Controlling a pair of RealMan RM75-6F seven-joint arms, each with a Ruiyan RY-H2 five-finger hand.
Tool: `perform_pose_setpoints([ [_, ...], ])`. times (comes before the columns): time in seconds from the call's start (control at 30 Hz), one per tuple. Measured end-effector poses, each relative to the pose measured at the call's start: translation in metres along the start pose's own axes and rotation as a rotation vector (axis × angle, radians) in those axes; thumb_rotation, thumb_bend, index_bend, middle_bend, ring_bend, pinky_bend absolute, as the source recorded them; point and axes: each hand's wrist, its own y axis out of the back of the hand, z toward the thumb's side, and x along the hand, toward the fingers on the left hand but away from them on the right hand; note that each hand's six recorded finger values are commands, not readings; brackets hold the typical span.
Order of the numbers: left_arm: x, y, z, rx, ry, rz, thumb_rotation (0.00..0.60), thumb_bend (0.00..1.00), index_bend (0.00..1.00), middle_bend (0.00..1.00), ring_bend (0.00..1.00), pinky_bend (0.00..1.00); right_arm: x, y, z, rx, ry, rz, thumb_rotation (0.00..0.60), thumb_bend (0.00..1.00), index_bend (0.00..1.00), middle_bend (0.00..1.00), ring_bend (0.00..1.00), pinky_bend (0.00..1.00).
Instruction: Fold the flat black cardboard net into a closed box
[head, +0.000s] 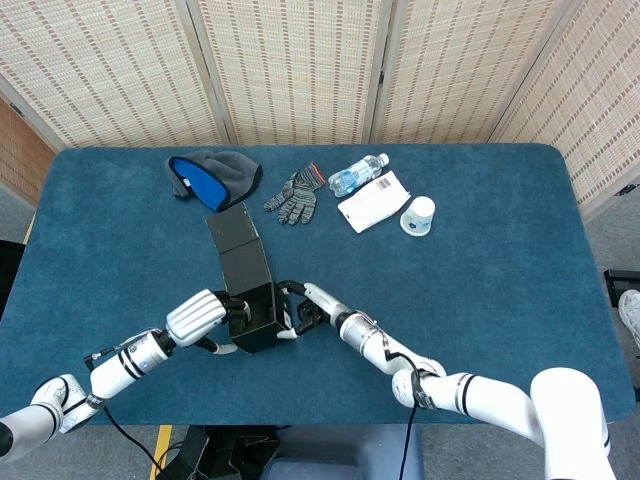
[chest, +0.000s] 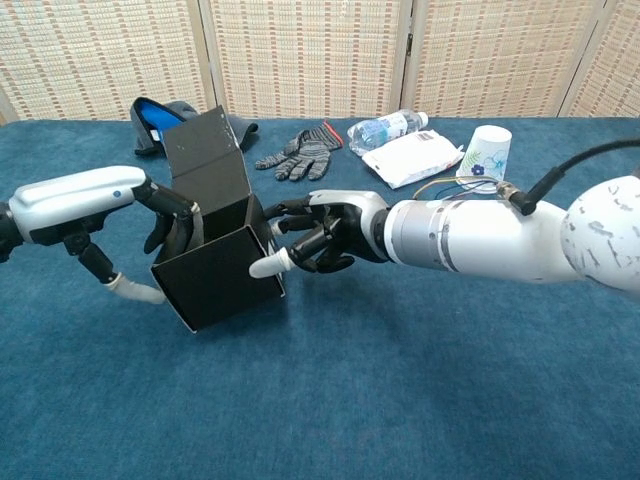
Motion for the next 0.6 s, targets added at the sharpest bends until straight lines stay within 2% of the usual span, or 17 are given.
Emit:
perform_pose_setpoints([
  [0.4, 0.003, -0.014, 0.006, -0.002, 0.000, -0.086, 0.600, 0.08, 0.47, 0.43, 0.57, 0.42, 0.009, 0.003, -0.017, 0.104, 0.044, -0.019, 0.600, 0.60, 0.46, 0.38, 0.75, 1.00],
  [0.53, 0.005, -0.016, 0.009, 0.012, -0.005, -0.116, 0.600, 0.08, 0.48, 0.42, 0.57, 0.42, 0.014, 0.007, -0.025, 0.126, 0.053, -0.026, 0.600, 0.60, 0.46, 0.36, 0.75, 0.99],
  [0.6, 0.007, -0.017, 0.012, 0.006, -0.006, -0.125, 0.600, 0.08, 0.51, 0.44, 0.57, 0.42, 0.016, 0.010, -0.029, 0.134, 0.058, -0.030, 0.600, 0.60, 0.46, 0.36, 0.75, 0.99],
])
